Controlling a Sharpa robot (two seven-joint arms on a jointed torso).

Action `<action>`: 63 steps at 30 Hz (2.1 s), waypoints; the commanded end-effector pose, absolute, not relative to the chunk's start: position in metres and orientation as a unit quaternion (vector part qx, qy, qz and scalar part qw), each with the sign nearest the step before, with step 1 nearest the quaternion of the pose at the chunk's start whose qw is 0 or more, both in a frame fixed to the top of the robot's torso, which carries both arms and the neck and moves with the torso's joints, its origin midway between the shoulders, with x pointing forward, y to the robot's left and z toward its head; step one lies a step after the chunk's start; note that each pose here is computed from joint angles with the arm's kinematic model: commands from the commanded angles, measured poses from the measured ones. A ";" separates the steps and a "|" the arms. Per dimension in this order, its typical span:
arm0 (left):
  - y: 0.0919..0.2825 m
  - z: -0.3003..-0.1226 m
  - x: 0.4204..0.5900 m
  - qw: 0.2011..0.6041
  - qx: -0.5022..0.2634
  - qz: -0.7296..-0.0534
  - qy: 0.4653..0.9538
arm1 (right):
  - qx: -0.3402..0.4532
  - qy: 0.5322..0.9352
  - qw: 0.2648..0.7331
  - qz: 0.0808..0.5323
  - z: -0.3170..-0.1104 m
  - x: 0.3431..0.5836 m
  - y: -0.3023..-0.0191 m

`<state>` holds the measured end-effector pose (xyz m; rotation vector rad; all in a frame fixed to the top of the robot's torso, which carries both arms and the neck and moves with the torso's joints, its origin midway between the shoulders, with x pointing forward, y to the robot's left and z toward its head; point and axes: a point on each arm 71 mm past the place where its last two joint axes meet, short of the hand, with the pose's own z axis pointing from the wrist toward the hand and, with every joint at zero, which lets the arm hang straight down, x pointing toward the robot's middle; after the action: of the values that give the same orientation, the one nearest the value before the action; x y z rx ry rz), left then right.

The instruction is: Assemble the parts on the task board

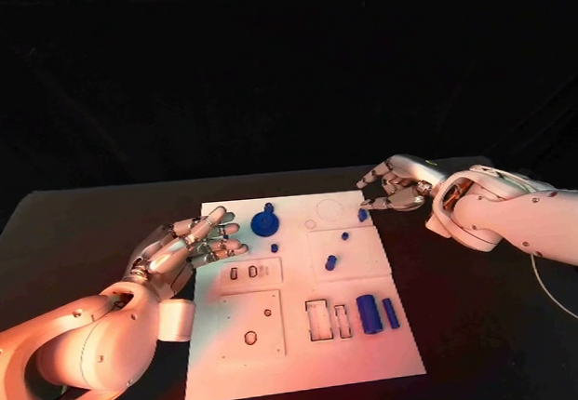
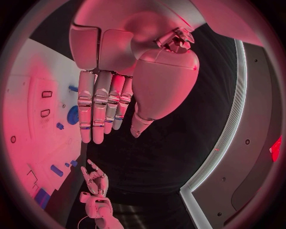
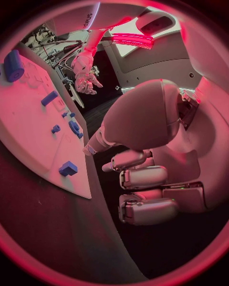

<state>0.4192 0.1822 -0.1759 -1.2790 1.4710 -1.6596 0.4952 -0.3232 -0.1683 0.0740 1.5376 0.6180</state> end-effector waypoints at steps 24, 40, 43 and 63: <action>0.180 -0.175 0.420 0.280 -0.474 -0.629 0.549 | 0.034 0.713 0.645 0.274 -0.200 0.496 -0.325; 0.181 -0.175 0.420 0.281 -0.475 -0.628 0.549 | 0.033 0.720 0.637 0.275 -0.207 0.497 -0.323; 0.181 -0.175 0.420 0.281 -0.474 -0.628 0.549 | 0.033 0.720 0.636 0.274 -0.208 0.497 -0.324; 0.181 -0.176 0.420 0.281 -0.475 -0.627 0.550 | 0.035 0.718 0.639 0.274 -0.209 0.498 -0.321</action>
<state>0.4207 0.1829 -0.1769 -1.2804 1.4706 -1.6568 0.4989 -0.3229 -0.2080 0.0866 1.6358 0.6187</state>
